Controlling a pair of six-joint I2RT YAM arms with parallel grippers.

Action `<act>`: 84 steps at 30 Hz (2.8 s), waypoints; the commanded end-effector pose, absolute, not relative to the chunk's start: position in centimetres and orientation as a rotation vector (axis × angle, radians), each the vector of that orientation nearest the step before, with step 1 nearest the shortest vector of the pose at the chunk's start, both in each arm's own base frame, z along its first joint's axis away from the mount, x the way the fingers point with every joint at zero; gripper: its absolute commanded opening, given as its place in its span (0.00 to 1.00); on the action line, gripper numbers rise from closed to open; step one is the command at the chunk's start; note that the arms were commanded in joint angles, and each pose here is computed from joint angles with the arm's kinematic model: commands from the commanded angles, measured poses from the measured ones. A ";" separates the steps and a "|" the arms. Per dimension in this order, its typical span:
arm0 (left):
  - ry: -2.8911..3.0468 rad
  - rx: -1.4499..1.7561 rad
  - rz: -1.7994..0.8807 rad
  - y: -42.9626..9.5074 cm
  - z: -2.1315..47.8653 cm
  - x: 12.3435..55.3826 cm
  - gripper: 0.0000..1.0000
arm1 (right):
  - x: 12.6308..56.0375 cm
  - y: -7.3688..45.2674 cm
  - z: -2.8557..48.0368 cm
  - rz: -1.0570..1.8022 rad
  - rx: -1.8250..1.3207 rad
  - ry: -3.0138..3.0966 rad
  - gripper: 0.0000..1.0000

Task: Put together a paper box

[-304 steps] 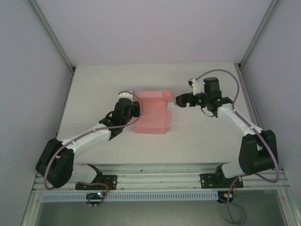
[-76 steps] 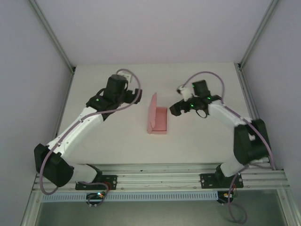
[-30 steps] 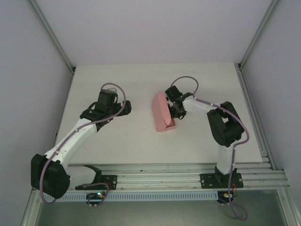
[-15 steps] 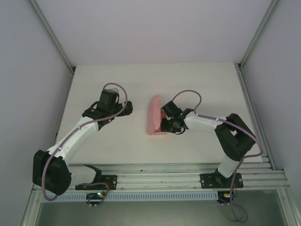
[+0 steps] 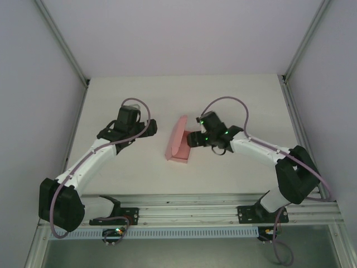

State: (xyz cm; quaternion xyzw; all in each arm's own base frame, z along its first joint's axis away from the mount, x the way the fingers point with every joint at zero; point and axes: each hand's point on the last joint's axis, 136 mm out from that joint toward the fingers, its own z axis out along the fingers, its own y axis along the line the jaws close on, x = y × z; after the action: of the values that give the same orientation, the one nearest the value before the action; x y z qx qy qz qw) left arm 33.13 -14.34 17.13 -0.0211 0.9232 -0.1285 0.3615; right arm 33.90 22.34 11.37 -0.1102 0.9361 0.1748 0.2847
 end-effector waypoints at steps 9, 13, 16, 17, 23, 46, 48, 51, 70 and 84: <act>2.337 -0.066 -0.348 -13.5 17.7 32.3 1.00 | 40.2 24.4 8.5 0.609 -0.771 2.485 0.78; 2.334 -0.067 -0.334 -13.0 18.0 32.1 1.00 | 40.8 25.8 7.9 0.702 -0.798 2.464 0.75; 2.328 -0.069 -0.334 -12.8 18.1 32.1 1.00 | 40.6 26.9 7.9 0.789 -0.812 2.432 0.73; 2.326 -0.070 -0.340 -12.9 18.1 32.1 1.00 | 40.5 27.1 7.7 0.811 -0.818 2.427 0.72; 2.335 -0.073 -0.365 -13.2 17.6 32.3 1.00 | 40.7 27.3 6.2 0.798 -0.813 2.452 0.70; 2.358 -0.080 -0.371 -13.7 17.2 32.9 1.00 | 38.4 21.8 5.2 0.176 -0.396 2.536 0.11; 2.364 -0.086 -0.372 -13.7 17.0 33.1 1.00 | 37.2 20.9 5.3 0.083 -0.297 2.562 0.11; 2.365 -0.089 -0.379 -13.9 17.0 33.3 1.00 | 34.8 19.5 4.6 -0.047 -0.136 2.622 0.10; 2.271 0.362 -0.559 -17.9 19.5 31.0 1.00 | 31.4 20.8 13.8 0.156 -0.052 2.429 0.59; 2.282 0.764 -0.366 -21.3 17.0 26.8 1.00 | 29.7 20.5 17.0 0.168 -0.968 2.007 0.91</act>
State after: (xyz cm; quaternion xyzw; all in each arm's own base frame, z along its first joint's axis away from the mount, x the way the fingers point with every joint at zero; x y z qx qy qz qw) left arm 26.09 -22.11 16.45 0.2788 0.8831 -0.1849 0.3288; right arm 30.43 17.91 15.71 -0.2522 0.8775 0.0484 0.4050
